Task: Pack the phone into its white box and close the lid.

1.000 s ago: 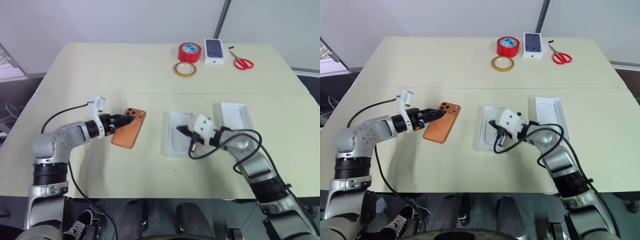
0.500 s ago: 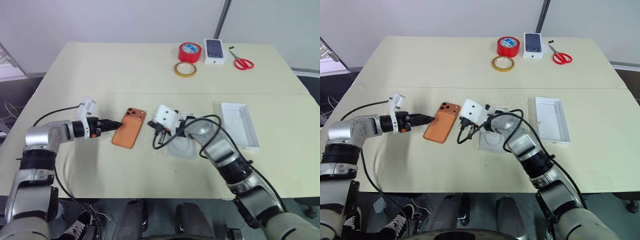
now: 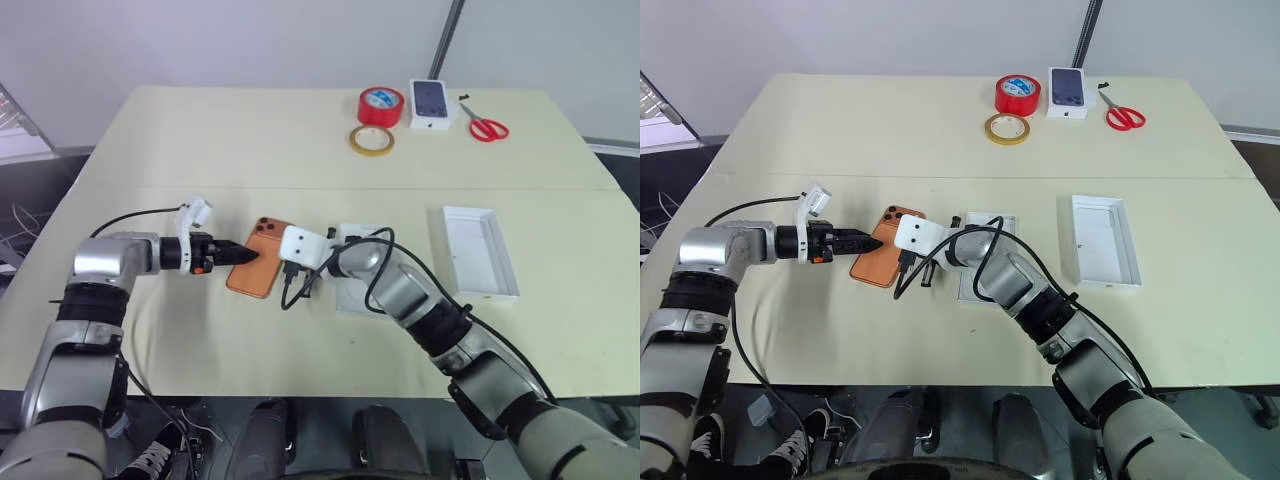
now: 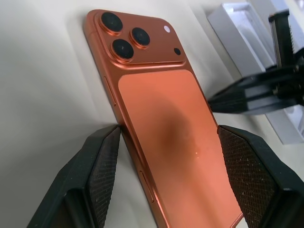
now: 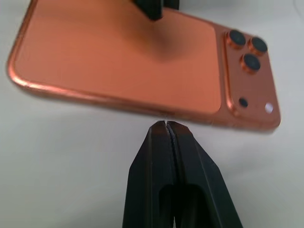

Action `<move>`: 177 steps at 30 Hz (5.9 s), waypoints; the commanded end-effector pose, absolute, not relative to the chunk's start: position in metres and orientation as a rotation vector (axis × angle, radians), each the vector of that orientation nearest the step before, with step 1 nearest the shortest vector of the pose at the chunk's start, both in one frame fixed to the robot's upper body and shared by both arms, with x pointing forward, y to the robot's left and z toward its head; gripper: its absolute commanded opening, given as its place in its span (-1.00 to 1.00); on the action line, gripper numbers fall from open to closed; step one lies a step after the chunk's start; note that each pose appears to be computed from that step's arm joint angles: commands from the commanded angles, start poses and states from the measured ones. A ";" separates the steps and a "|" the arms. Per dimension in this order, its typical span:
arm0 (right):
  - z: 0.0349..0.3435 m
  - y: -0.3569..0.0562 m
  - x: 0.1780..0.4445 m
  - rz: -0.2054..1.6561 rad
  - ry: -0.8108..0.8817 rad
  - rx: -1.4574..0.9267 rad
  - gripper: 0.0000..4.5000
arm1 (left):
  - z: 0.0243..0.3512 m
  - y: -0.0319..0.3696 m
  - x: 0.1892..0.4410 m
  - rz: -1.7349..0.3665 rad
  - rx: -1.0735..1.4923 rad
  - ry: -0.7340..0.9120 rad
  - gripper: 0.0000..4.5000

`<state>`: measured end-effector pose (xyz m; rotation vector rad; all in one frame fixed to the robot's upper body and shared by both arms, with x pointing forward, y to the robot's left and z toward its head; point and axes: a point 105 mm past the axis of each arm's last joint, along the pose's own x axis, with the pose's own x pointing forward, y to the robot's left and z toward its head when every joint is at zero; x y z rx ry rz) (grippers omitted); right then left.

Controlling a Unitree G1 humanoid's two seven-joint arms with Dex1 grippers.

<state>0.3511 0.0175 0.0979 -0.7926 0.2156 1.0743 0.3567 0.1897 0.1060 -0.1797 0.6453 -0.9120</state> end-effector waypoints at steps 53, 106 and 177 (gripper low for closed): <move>0.127 0.017 0.348 1.087 0.032 -0.684 -1.00 | 0.104 0.170 0.335 -0.888 -0.827 0.780 -0.95; 0.090 -0.110 0.253 1.266 0.112 -0.638 -0.31 | 0.125 0.114 0.316 -0.992 -0.948 0.642 -0.97; 0.117 -0.138 0.285 1.078 0.083 -0.643 0.37 | 0.148 0.064 0.305 -1.098 -0.789 0.622 0.19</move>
